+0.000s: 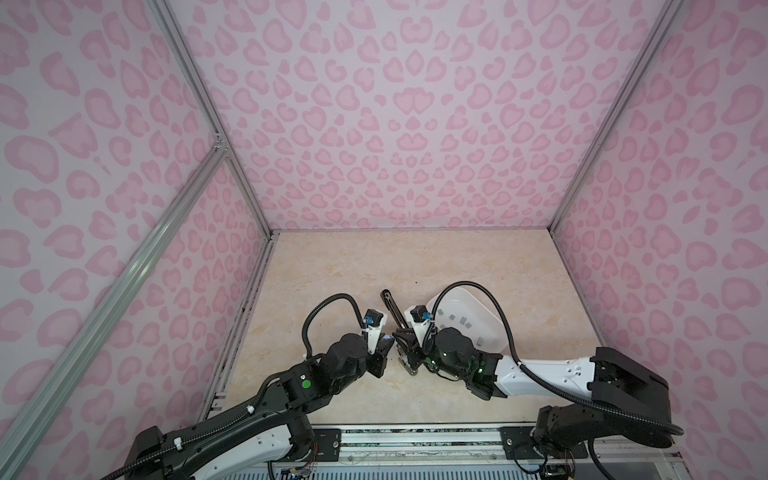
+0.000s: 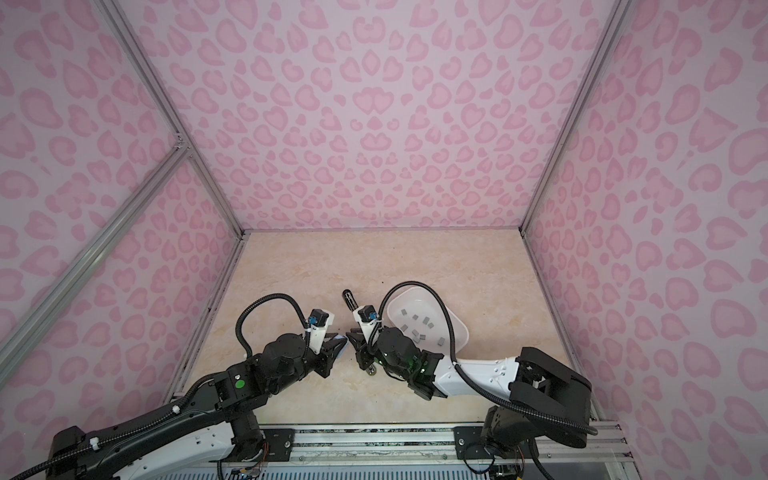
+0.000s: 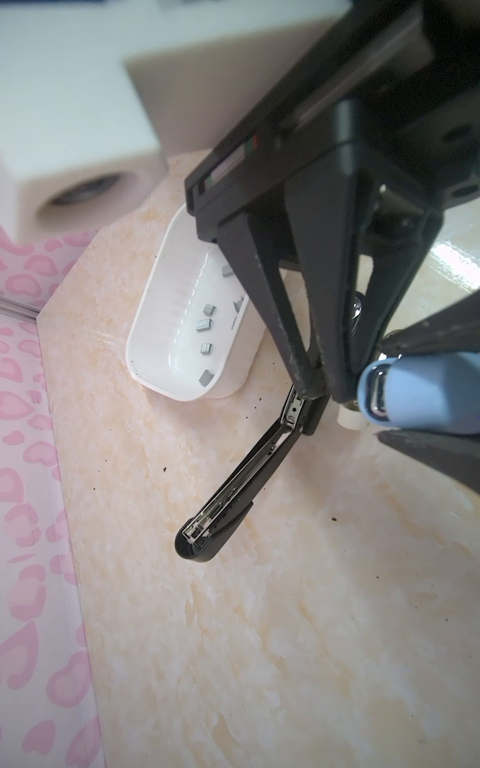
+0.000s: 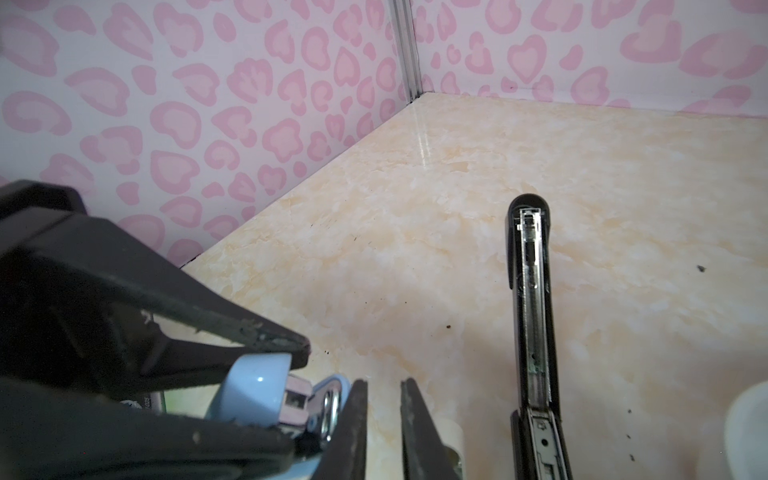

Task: Load the staples into the stapler
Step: 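Lift the light-blue mini stapler with the left gripper toward the right gripper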

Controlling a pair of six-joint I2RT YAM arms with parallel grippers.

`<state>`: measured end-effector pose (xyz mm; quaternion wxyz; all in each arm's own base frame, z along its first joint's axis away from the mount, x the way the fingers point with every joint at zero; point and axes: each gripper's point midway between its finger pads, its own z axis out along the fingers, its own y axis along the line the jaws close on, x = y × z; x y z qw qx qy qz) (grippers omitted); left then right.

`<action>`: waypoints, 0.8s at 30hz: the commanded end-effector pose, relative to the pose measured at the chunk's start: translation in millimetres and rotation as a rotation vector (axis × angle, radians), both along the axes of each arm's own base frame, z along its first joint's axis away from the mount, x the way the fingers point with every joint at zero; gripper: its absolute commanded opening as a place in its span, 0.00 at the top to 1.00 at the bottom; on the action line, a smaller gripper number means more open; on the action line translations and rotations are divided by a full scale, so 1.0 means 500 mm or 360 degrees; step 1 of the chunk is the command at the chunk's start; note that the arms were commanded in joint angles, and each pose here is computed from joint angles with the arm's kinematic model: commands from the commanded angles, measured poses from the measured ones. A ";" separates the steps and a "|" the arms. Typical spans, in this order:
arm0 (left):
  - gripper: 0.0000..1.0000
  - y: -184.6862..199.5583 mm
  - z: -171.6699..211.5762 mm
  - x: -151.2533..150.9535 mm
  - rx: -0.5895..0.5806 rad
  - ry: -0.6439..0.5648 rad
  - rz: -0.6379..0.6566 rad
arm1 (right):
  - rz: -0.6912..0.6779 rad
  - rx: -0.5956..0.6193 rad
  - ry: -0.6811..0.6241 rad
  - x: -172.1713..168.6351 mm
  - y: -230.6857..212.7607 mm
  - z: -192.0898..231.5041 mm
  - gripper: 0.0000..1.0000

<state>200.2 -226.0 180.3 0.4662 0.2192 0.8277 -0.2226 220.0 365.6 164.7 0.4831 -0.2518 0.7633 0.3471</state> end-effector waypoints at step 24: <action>0.97 0.011 0.053 0.016 -0.0110 -0.0130 0.0082 | 0.0112 0.0018 0.0089 -0.029 0.039 -0.051 0.80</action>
